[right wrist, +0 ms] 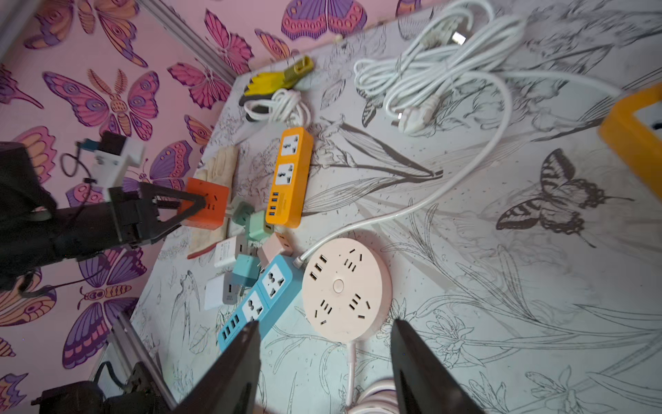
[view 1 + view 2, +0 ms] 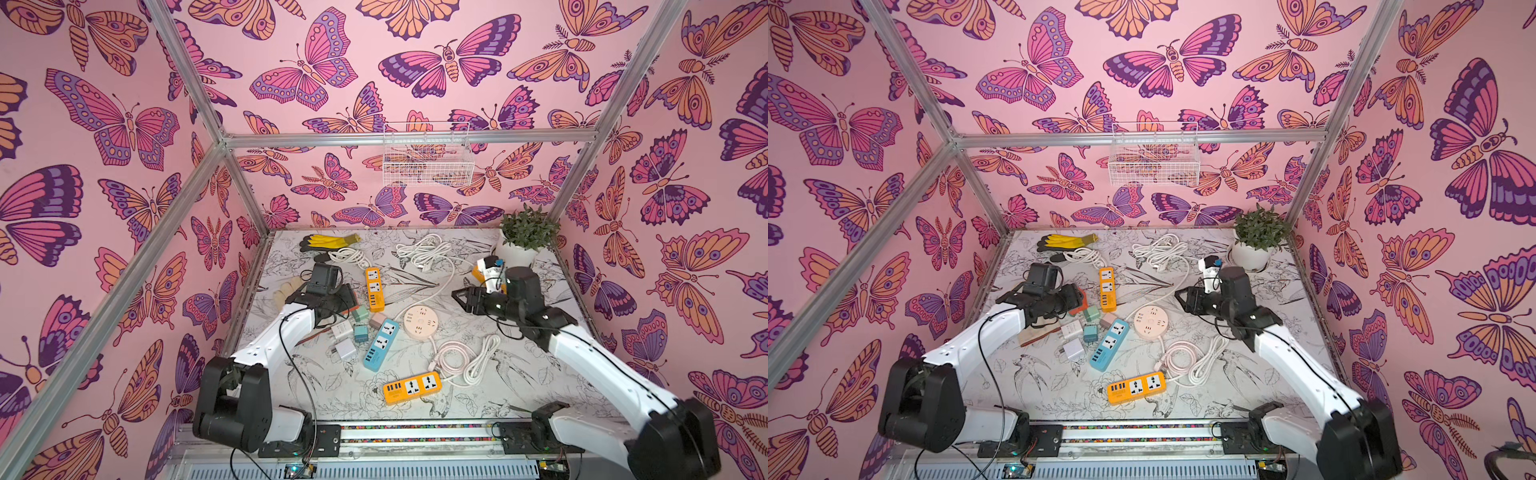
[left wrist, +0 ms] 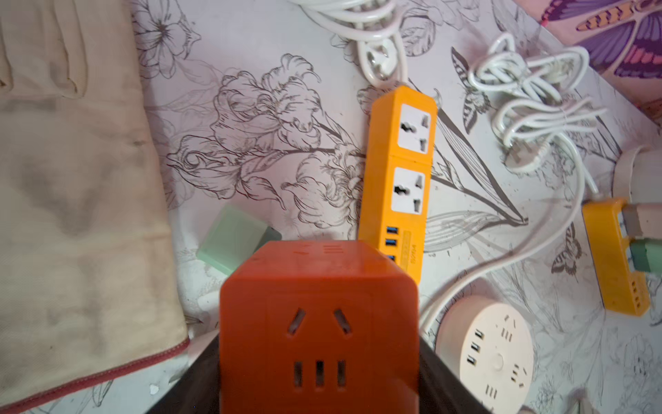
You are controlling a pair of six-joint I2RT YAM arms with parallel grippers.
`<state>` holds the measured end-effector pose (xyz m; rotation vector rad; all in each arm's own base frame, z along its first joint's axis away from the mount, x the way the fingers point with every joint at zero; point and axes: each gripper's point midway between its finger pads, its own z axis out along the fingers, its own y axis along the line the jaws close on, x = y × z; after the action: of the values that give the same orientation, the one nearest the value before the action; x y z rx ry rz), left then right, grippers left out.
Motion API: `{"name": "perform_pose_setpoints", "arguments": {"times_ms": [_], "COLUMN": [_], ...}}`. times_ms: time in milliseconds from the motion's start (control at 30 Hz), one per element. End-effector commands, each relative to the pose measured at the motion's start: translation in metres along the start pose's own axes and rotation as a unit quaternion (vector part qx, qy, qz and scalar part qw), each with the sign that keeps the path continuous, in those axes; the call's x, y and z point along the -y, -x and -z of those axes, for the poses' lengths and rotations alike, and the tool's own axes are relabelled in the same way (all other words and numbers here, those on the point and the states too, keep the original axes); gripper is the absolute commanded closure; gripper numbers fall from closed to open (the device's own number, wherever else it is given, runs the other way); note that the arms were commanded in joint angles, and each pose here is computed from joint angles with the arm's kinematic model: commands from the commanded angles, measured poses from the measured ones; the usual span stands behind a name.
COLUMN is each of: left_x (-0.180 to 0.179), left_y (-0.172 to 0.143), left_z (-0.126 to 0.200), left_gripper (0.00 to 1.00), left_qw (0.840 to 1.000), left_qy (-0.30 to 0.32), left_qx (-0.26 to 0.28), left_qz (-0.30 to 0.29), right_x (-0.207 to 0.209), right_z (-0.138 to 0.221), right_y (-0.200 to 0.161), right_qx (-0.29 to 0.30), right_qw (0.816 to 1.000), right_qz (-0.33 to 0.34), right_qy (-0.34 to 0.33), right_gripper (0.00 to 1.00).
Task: Pull the plug off the socket
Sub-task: Place the plug at the center of the board.
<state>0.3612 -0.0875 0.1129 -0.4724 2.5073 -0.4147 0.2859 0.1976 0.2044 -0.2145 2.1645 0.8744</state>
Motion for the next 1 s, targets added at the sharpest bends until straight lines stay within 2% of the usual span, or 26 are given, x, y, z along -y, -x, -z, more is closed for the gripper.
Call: {"name": "perform_pose_setpoints", "arguments": {"times_ms": [0, 133, 400, 467, 533, 667, 867, 967], "left_x": [0.01, 0.008, 0.009, 0.01, 0.008, -0.001, 0.0, 0.004], "left_y": [0.02, 0.031, 0.038, 0.037, 0.035, 0.033, 0.044, 0.047], "left_z": [-0.009, -0.029, -0.062, -0.065, -0.065, -0.058, -0.026, -0.001], "left_gripper": [0.65, 0.62, 0.59, 0.51, 0.35, 0.23, 0.2, 0.2], "left_qw": [0.999, 0.998, 0.997, 0.997, 0.997, 0.998, 0.999, 0.999], "left_qy": [-0.038, -0.037, -0.04, -0.043, -0.042, -0.028, -0.027, -0.038], "left_qx": [-0.003, -0.014, -0.041, -0.047, -0.05, -0.038, 0.007, 0.036], "left_qz": [0.039, 0.057, 0.049, 0.046, 0.045, 0.041, 0.02, 0.006], "right_x": [0.015, 0.021, 0.031, 0.033, 0.034, 0.033, 0.029, 0.031], "right_z": [0.017, 0.032, 0.043, 0.047, 0.05, 0.054, 0.064, 0.079], "right_y": [0.002, -0.004, -0.016, -0.015, -0.014, -0.013, -0.006, 0.001], "right_qx": [0.077, 0.139, 0.156, 0.161, 0.165, 0.17, 0.186, 0.217], "right_qw": [0.997, 0.99, 0.987, 0.986, 0.986, 0.985, 0.982, 0.975], "right_qz": [0.008, -0.01, -0.021, -0.021, -0.019, -0.017, -0.007, -0.002], "right_qy": [-0.023, -0.012, -0.027, -0.032, -0.035, -0.037, -0.036, -0.053], "right_gripper": [0.34, 0.3, 0.3, 0.29, 0.29, 0.29, 0.28, 0.28]}}
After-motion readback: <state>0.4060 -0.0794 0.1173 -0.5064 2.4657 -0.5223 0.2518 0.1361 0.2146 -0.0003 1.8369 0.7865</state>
